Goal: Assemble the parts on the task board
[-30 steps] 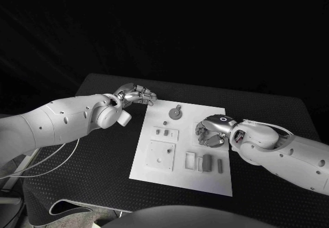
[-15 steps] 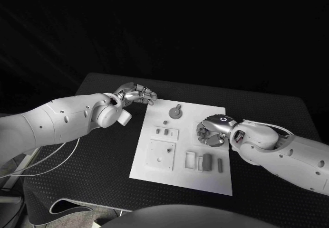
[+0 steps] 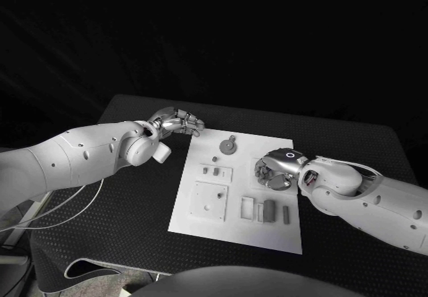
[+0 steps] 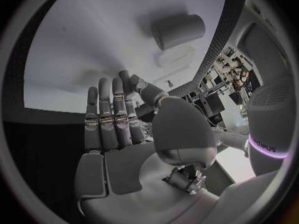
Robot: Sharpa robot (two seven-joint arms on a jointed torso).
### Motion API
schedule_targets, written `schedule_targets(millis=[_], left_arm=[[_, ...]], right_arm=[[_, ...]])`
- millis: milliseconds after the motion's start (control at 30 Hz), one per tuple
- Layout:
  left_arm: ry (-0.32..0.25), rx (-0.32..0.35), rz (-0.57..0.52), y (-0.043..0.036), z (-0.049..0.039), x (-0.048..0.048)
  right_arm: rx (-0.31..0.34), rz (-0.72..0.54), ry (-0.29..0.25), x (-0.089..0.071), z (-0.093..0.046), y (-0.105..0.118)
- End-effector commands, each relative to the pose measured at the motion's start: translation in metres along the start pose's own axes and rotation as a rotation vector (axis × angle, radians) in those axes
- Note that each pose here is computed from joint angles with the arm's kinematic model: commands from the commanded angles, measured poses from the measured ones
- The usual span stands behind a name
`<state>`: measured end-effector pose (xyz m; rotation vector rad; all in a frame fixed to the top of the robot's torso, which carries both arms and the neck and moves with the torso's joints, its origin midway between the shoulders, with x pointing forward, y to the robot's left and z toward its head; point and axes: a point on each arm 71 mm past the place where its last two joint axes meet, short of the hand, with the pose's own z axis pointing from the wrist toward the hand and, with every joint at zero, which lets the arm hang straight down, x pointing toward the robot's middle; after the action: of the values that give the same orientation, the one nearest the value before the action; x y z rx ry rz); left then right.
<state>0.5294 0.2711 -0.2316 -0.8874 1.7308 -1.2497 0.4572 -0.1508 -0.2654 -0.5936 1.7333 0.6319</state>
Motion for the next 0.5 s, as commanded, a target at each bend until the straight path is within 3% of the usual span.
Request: schedule_targets(millis=[33, 233, 500], left_arm=[[0.017, 0.015, -0.011, -0.0019, 0.0009, 0.0026], [0.015, 0.014, -0.010, -0.0018, 0.0006, 0.0022], [0.013, 0.013, -0.010, -0.0017, 0.0002, 0.0019]], right_arm=[[-0.004, -0.005, -0.040, -0.003, 0.000, 0.002], [-0.014, 0.004, -0.054, -0.006, -0.004, 0.007], [-0.044, 0.010, -0.114, -0.029, -0.006, 0.021]])
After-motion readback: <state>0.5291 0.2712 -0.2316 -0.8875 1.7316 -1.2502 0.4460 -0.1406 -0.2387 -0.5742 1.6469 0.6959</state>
